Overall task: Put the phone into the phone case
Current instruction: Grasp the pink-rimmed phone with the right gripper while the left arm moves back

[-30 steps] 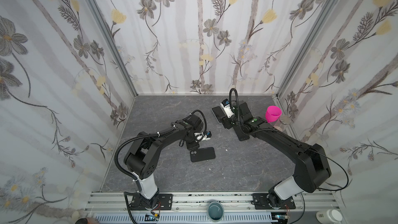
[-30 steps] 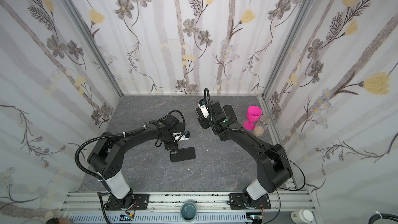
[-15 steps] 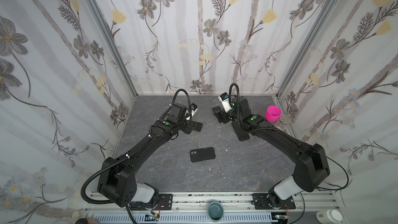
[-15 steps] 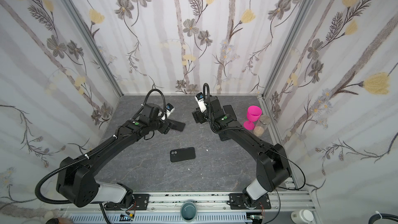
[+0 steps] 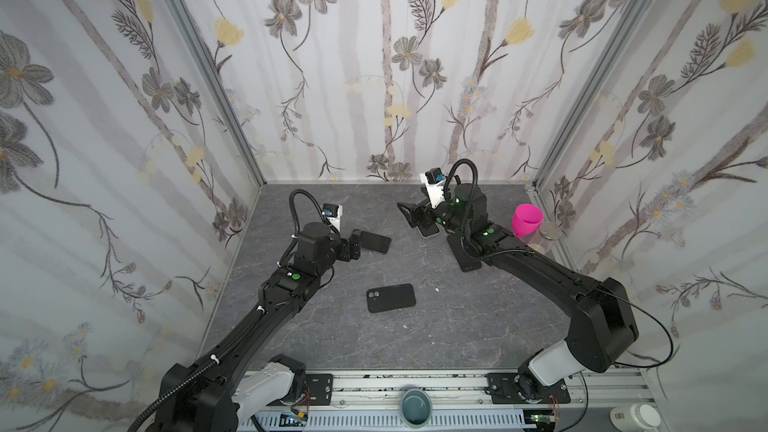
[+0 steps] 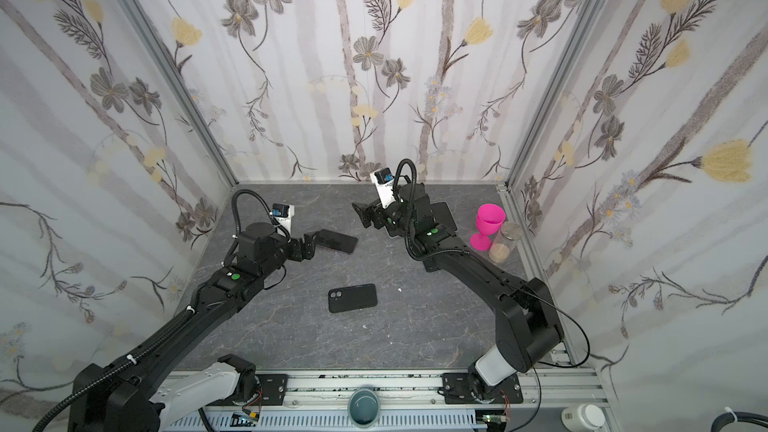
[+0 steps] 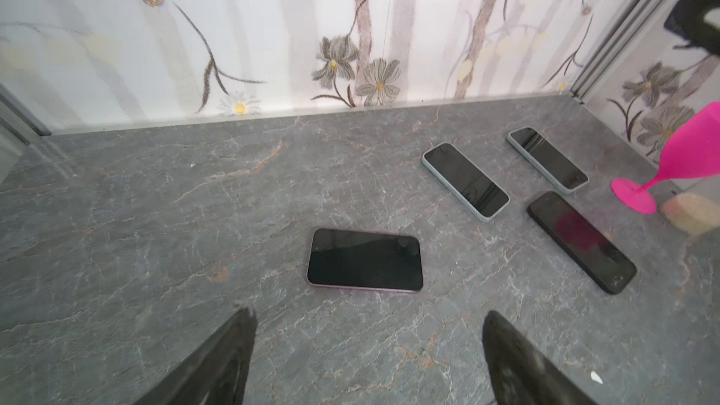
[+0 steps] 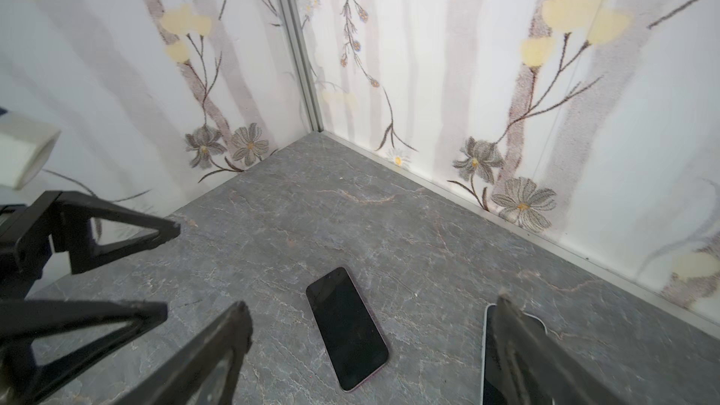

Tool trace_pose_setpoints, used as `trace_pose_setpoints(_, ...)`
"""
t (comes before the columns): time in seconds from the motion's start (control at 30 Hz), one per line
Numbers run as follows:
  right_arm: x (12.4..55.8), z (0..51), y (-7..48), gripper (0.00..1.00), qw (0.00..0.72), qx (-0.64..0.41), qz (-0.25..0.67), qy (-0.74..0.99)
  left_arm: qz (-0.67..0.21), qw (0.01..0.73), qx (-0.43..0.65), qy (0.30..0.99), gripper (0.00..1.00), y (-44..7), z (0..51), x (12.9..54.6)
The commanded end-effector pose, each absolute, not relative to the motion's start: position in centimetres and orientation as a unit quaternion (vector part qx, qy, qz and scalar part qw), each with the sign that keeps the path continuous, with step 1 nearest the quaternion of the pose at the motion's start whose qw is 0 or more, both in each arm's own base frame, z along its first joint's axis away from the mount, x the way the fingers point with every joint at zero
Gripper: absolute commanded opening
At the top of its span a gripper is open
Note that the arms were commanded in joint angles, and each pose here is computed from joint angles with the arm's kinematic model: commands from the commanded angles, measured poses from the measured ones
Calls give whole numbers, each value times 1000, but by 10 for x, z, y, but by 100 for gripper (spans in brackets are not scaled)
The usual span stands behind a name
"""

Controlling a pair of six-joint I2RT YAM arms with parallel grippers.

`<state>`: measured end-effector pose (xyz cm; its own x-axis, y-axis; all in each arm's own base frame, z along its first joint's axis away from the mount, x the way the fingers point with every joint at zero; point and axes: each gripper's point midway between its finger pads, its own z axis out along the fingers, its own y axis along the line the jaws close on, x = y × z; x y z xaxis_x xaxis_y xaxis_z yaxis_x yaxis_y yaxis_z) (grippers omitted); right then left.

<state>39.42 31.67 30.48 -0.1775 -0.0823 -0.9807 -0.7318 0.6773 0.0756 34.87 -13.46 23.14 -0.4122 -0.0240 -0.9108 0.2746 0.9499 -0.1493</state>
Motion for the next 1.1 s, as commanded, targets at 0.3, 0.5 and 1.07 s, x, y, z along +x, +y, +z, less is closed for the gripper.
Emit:
trace_pose_setpoints(0.3,369,252,363,99,564,-532,158,611,-177,533,-13,828,95,-101,239,376)
trace_pose_setpoints(0.5,394,215,374,100,516,-549,116,647,-169,538,-23,826,100,-90,238,378)
trace_pose_setpoints(1.07,441,93,401,97,303,-552,88,772,-159,533,-40,830,100,-79,229,383)
